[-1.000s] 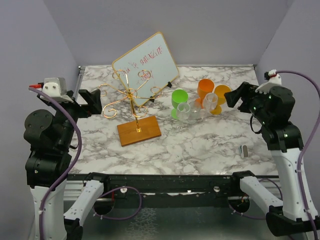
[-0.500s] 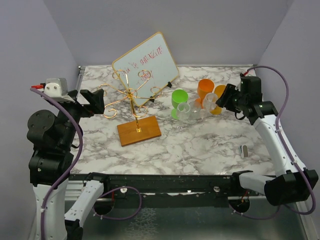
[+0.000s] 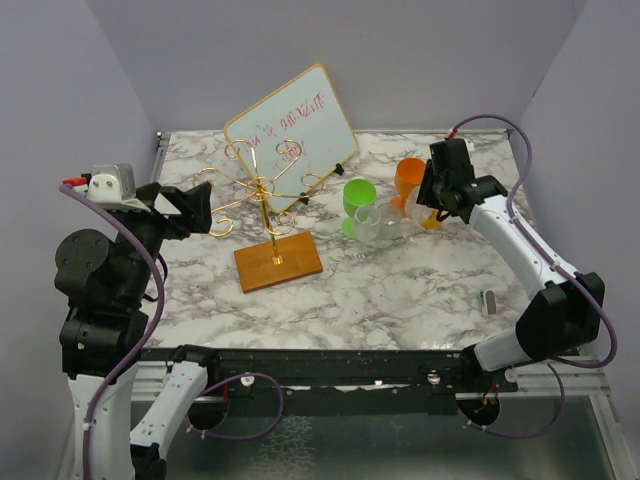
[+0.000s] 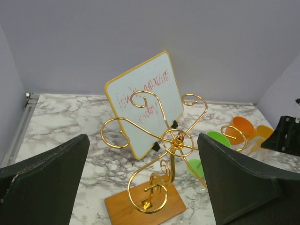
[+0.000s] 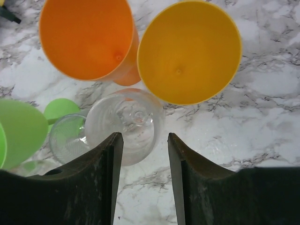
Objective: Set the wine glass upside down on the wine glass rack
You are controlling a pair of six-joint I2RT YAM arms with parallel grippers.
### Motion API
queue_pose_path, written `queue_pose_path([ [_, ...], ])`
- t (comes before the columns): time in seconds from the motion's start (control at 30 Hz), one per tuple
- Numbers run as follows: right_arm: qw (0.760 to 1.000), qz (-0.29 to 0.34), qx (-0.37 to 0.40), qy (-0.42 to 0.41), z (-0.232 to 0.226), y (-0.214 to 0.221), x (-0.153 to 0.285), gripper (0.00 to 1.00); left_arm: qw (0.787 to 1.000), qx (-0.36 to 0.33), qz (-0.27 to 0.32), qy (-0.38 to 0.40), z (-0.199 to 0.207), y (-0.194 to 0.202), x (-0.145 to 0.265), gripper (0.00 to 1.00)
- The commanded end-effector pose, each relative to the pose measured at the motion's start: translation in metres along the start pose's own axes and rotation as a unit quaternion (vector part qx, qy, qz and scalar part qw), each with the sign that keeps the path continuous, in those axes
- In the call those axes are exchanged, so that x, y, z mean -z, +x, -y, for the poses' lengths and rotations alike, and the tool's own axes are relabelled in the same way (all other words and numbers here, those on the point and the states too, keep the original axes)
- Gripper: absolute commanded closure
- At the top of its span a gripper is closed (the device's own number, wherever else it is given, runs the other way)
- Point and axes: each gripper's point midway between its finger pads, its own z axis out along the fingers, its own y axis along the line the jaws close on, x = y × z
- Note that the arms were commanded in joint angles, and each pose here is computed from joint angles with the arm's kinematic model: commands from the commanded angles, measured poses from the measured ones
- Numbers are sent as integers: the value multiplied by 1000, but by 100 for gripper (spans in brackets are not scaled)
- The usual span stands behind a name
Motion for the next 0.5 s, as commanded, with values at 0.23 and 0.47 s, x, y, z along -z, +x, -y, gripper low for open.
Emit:
queue_pose_path([
  [0.23, 997, -2, 14, 71, 15, -7, -21, 61, 999, -17, -5, 48, 16, 6, 6, 1],
  [0.47, 997, -26, 22, 74, 18, 5, -16, 95, 996, -29, -7, 84, 28, 6, 11, 1],
])
